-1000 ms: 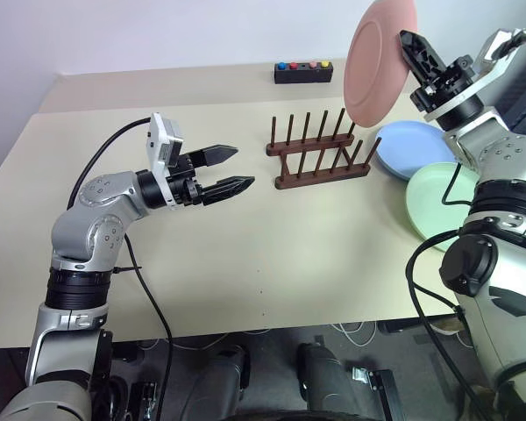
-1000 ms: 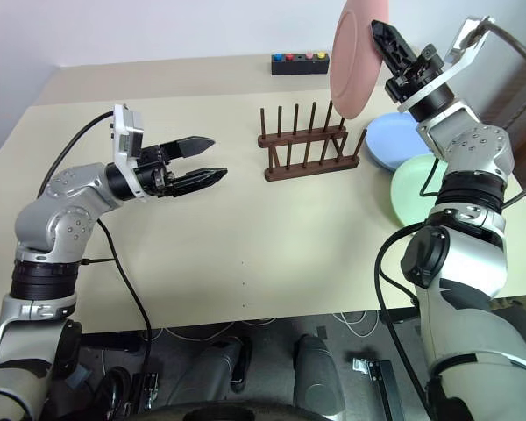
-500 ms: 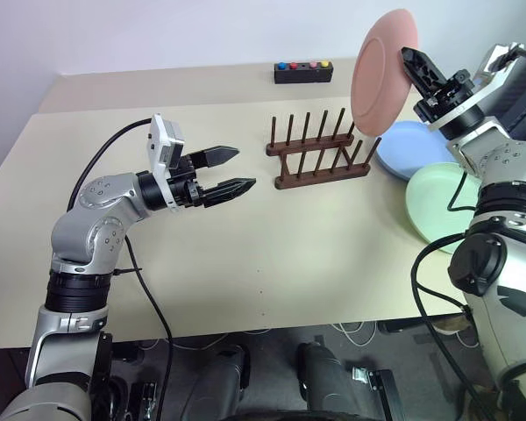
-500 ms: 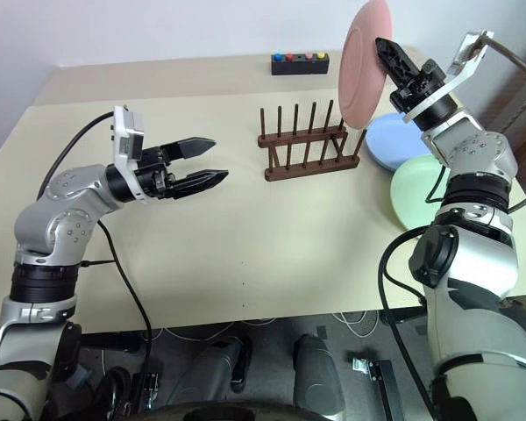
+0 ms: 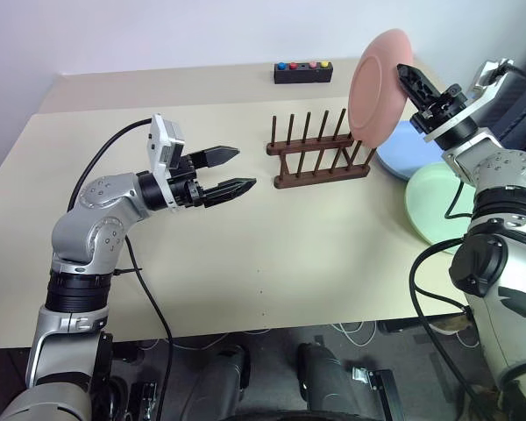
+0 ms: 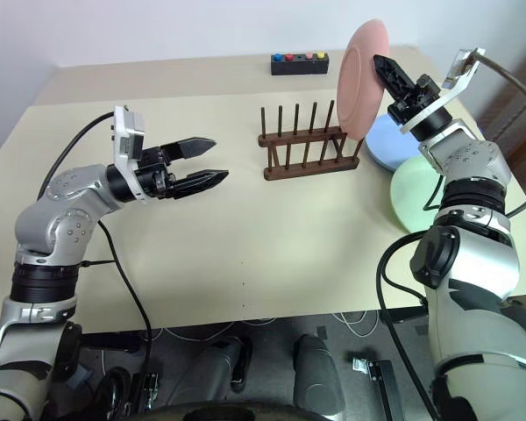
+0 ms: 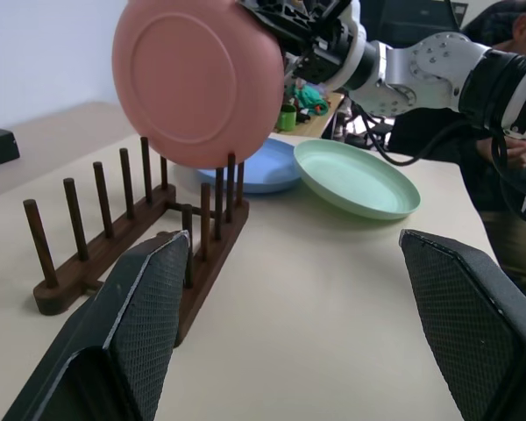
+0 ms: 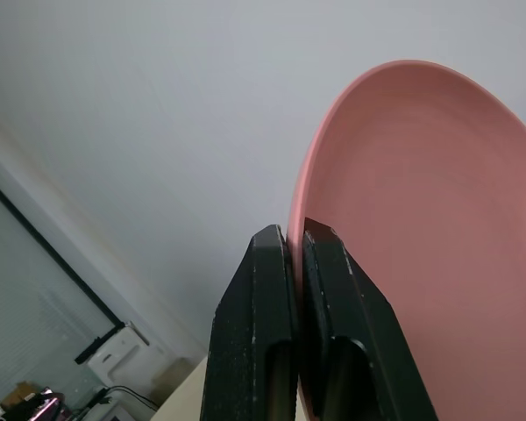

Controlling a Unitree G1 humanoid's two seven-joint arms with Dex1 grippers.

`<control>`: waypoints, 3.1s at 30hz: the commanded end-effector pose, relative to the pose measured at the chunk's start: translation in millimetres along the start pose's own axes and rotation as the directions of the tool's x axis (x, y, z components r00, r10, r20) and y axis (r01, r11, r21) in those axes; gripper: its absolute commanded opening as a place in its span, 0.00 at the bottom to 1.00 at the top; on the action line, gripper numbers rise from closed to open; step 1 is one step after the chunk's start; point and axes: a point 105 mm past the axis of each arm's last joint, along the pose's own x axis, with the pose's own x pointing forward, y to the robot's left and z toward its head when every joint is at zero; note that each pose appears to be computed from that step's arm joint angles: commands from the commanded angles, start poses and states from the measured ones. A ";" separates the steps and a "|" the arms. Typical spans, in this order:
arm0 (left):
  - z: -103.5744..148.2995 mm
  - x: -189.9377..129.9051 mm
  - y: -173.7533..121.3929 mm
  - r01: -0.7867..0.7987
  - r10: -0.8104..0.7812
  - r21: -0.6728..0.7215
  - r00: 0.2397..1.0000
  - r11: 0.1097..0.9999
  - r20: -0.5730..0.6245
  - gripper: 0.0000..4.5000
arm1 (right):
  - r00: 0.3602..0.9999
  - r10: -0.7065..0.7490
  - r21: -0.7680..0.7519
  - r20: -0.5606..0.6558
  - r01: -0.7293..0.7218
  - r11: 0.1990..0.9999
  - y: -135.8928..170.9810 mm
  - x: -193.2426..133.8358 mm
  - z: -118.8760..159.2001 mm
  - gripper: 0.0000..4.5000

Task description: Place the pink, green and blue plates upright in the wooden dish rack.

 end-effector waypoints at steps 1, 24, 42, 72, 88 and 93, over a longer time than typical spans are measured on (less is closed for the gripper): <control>10.0 -0.3 -3.4 0.012 -0.013 0.028 1.000 1.000 0.025 0.87 | 1.000 -0.024 -0.038 0.006 0.024 0.999 -3.3 -5.2 6.5 0.00; 8.4 -0.6 -2.2 0.010 -0.010 0.012 1.000 1.000 0.021 0.89 | 1.000 -0.021 -0.141 -0.007 0.020 0.990 -1.0 -0.5 6.9 0.99; 4.6 -1.8 -6.3 0.040 -0.041 0.013 0.999 0.999 0.005 0.89 | 0.962 -0.046 -0.533 0.270 0.189 0.825 24.4 -4.8 70.3 0.99; -2.5 -0.6 -18.1 0.241 -0.238 0.122 0.971 0.963 -0.036 0.89 | 0.510 -0.747 -0.750 -0.425 0.263 0.607 21.6 -163.5 -46.8 0.99; -5.3 -5.9 -15.5 0.193 -0.187 0.133 0.981 0.972 -0.052 0.89 | 0.344 -0.833 -0.818 -0.433 0.240 0.524 -21.8 -193.4 -61.2 0.58; -5.0 -6.6 -17.9 0.211 -0.206 0.122 0.977 0.970 -0.049 0.89 | 0.369 -0.827 -0.819 -0.425 0.234 0.524 -18.5 -186.0 -55.3 0.02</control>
